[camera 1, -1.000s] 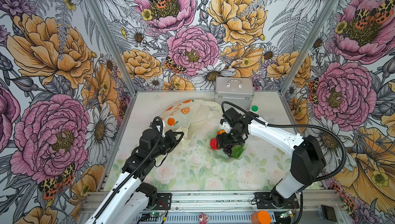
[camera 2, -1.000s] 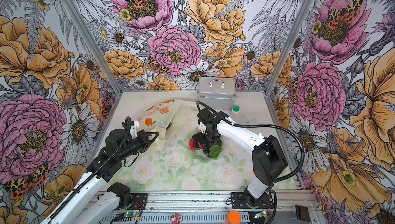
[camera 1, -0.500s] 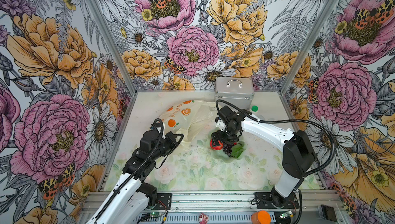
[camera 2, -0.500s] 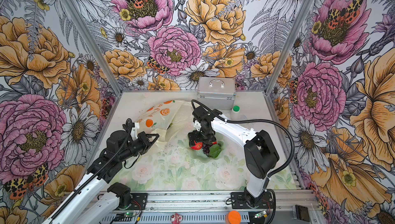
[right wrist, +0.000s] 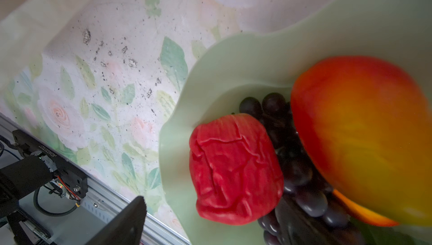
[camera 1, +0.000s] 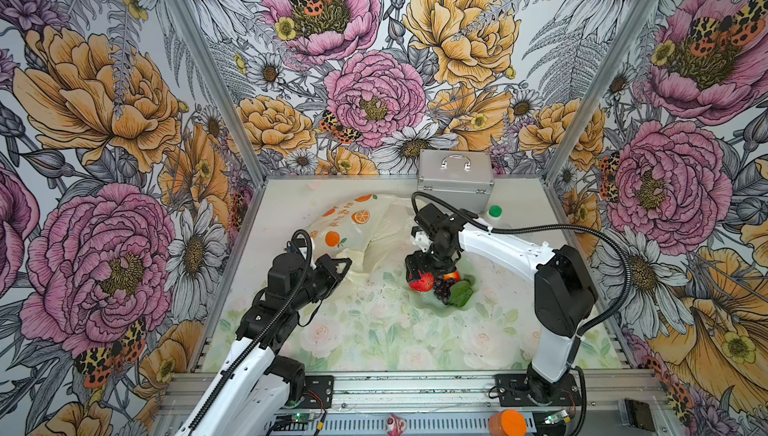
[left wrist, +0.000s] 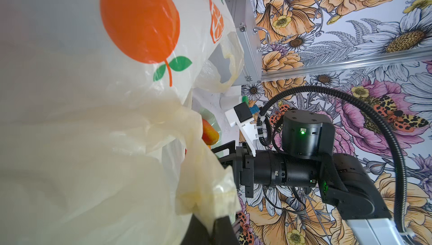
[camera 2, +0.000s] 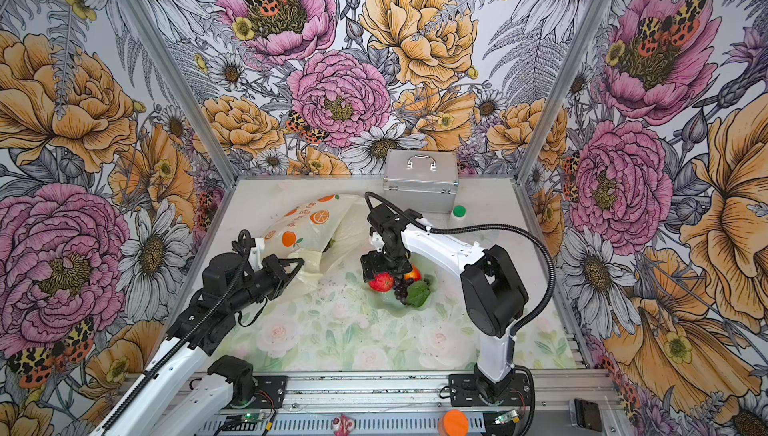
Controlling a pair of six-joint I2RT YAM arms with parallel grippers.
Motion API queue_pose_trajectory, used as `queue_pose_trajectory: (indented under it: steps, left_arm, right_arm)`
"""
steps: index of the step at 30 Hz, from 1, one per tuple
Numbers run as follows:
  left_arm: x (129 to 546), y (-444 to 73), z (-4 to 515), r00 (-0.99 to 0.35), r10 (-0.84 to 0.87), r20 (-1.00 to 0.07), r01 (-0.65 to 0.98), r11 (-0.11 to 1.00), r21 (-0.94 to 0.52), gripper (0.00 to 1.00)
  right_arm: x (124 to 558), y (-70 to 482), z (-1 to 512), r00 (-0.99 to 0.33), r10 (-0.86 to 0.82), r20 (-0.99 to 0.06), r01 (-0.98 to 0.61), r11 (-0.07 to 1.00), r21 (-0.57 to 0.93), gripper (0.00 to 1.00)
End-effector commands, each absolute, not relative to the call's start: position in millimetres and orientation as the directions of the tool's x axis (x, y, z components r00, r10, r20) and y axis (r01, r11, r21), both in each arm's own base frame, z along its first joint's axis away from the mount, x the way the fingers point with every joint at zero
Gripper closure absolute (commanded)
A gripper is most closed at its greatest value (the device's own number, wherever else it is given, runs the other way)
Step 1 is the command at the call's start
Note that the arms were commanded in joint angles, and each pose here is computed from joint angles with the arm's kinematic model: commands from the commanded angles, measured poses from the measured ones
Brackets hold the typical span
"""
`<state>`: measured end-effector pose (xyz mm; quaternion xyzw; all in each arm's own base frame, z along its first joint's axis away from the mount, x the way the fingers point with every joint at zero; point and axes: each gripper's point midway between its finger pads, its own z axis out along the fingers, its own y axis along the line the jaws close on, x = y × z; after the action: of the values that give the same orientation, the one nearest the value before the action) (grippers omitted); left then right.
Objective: Place the fruits into the plastic bag
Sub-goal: 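Lower the right gripper onto the red apple in the dish and close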
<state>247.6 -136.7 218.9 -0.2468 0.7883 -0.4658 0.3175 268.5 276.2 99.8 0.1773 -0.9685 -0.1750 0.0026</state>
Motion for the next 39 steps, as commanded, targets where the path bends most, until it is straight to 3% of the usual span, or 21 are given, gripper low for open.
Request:
queue_pose_trajectory:
  steps: [1, 13, 27, 39]
  left_arm:
    - [245, -137, 222, -0.687, -0.676, -0.266, -0.083, 0.437, -0.896, 1.0]
    - [248, -136, 221, -0.692, -0.673, -0.259, -0.088, 0.435, -0.896, 1.0]
    - [249, -136, 221, -0.694, -0.673, -0.256, -0.088, 0.432, -0.897, 1.0]
    - [248, -136, 220, -0.697, -0.67, -0.255, -0.086, 0.431, -0.898, 1.0]
  right_arm:
    - [276, 283, 96, -0.928, -0.364, -0.076, -0.368, 0.87, 0.327, 0.11]
    - [277, 281, 77, -0.929, -0.368, -0.035, -0.361, 0.882, 0.304, 0.16]
    - [276, 280, 75, -0.932, -0.362, -0.026, -0.352, 0.886, 0.302, 0.35]
    - [274, 278, 80, -0.935, -0.352, -0.032, -0.345, 0.888, 0.303, 0.38]
